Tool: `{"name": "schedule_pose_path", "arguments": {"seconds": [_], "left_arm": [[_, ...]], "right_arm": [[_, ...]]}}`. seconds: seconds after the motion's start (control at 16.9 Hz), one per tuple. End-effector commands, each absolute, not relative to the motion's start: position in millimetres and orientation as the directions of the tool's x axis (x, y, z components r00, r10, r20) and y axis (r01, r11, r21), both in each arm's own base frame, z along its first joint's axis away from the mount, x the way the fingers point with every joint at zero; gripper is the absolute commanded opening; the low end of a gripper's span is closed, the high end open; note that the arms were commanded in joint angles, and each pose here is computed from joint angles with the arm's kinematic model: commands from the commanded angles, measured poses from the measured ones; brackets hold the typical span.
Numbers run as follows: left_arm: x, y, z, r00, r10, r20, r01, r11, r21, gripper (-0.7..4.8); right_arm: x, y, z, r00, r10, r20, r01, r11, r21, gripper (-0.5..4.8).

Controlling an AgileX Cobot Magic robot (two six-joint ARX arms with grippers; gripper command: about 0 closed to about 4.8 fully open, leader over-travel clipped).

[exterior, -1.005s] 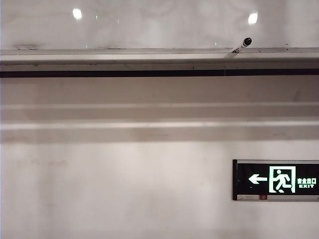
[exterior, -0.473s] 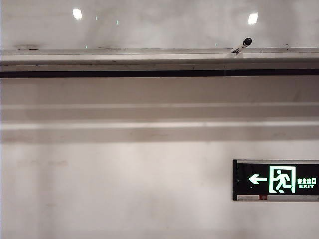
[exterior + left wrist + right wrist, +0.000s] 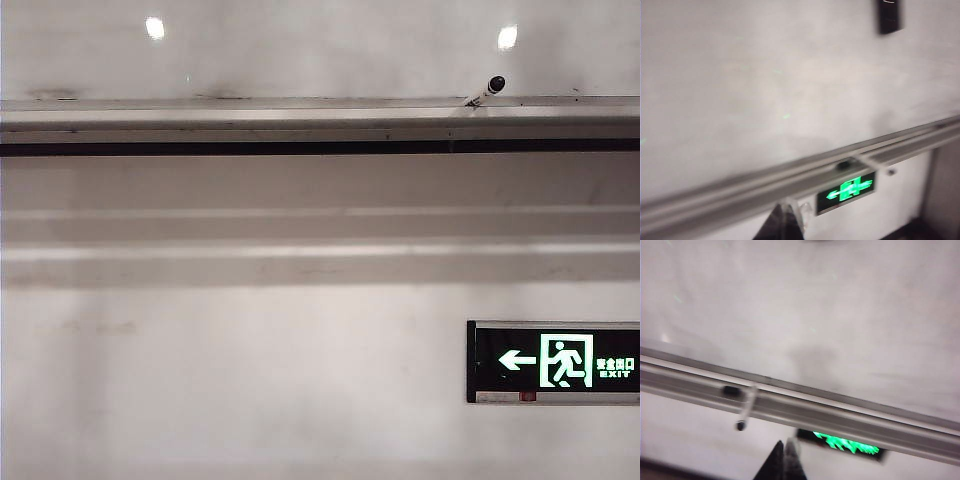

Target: Wipe the whiteboard clean using the black magnetic whiteboard eraser attached to the whiteboard.

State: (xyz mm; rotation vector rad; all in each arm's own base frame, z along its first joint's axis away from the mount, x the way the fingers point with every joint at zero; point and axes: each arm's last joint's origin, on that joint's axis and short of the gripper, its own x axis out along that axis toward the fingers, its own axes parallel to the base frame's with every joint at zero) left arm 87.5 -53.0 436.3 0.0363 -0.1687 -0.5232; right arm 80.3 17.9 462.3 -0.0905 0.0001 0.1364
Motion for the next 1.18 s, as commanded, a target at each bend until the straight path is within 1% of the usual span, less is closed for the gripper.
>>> {"name": "schedule_pose_path", "arguments": {"seconds": [0.06, 0.18, 0.3, 0.35, 0.41, 0.53, 0.71, 0.83, 0.95, 1.06, 1.18], "left_arm": [[77, -44, 403, 0.887, -0.431, 0.166, 0.428, 0.902, 0.056, -0.06], [70, -38, 376, 0.914, -0.371, 0.164, 0.370, 0.928, 0.040, -0.06], [64, -31, 350, 0.937, -0.300, 0.179, 0.305, 0.952, 0.000, -0.06], [60, -28, 334, 0.948, -0.259, 0.183, 0.268, 0.963, -0.024, -0.06], [59, -27, 322, 0.949, -0.258, 0.179, 0.267, 0.964, -0.023, -0.06], [59, -27, 297, 0.953, -0.261, 0.151, 0.267, 0.964, -0.019, -0.06], [65, -30, 273, 0.959, -0.264, 0.107, 0.267, 0.963, -0.016, -0.06], [69, -34, 260, 0.951, -0.299, 0.083, 0.301, 0.953, -0.013, -0.06], [74, -37, 251, 0.946, -0.298, 0.131, 0.311, 0.945, -0.099, -0.06], [75, -38, 247, 0.950, -0.291, 0.111, 0.298, 0.953, -0.053, -0.06], [76, -36, 246, 0.965, -0.240, 0.107, 0.241, 0.971, 0.005, -0.06]], "right_arm": [[82, 19, 402, 0.977, 0.144, 0.160, -0.140, 0.990, -0.032, -0.04], [89, 21, 350, 0.981, 0.145, 0.131, -0.142, 0.989, -0.036, -0.03], [97, 22, 313, 0.991, 0.129, 0.041, -0.127, 0.991, -0.045, 0.05], [101, 23, 299, 0.992, 0.124, 0.009, -0.123, 0.991, -0.050, 0.23], [104, 24, 289, 0.992, 0.124, -0.010, -0.124, 0.991, -0.052, 0.41], [107, 25, 275, 0.989, 0.139, -0.049, -0.142, 0.988, -0.057, 0.41], [108, 26, 265, 0.983, 0.152, -0.106, -0.159, 0.985, -0.062, 0.41], [108, 26, 263, 0.980, 0.149, -0.128, -0.159, 0.985, -0.065, 0.41], [108, 26, 263, 0.980, 0.150, -0.128, -0.159, 0.985, -0.064, 0.41], [108, 26, 263, 0.980, 0.150, -0.128, -0.159, 0.985, -0.064, 0.41], [108, 26, 263, 0.980, 0.150, -0.128, -0.159, 0.985, -0.064, 0.41]]}}
